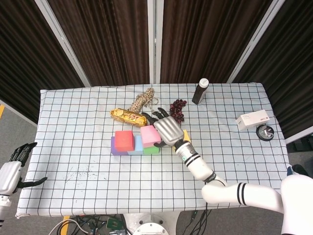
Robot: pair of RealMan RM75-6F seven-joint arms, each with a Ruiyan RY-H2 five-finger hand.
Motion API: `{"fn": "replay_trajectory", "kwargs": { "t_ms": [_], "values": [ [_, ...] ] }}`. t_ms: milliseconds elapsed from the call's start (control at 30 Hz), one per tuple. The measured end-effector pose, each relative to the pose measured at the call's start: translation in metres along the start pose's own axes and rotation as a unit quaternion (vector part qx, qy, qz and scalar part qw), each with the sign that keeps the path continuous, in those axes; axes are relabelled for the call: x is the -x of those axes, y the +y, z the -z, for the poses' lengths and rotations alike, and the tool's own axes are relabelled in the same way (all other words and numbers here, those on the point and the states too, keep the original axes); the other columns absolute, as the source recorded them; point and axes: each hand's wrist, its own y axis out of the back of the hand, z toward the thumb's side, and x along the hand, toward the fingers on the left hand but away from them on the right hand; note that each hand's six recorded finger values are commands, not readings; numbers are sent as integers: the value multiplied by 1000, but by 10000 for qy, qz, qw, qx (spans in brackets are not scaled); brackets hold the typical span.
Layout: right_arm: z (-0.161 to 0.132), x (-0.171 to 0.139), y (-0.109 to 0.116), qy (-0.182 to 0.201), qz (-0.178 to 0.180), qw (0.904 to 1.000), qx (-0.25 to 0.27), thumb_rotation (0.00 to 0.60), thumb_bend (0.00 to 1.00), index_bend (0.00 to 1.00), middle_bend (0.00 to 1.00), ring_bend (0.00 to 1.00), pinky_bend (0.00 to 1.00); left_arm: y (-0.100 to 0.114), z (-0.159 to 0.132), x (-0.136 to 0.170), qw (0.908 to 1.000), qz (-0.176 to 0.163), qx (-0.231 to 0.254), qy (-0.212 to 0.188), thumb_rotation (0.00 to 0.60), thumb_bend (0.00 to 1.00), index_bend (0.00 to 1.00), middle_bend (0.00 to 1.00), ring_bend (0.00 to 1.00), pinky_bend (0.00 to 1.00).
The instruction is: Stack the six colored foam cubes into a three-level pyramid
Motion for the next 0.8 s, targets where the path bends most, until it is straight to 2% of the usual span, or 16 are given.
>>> {"fn": "replay_trajectory", "kwargs": {
  "t_ms": [467, 800],
  "values": [
    [-29, 4, 8, -334, -198, 9984, -403, 600, 90, 0, 506, 130, 0, -2, 2, -4, 10000, 23, 86, -8, 600, 0, 26, 76, 0, 0],
    [-35, 7, 0, -581, -296, 9964, -540, 600, 91, 0, 505, 138, 0, -5, 5, -4, 9999, 94, 122, 19, 600, 0, 26, 76, 0, 0]
  ]
}}
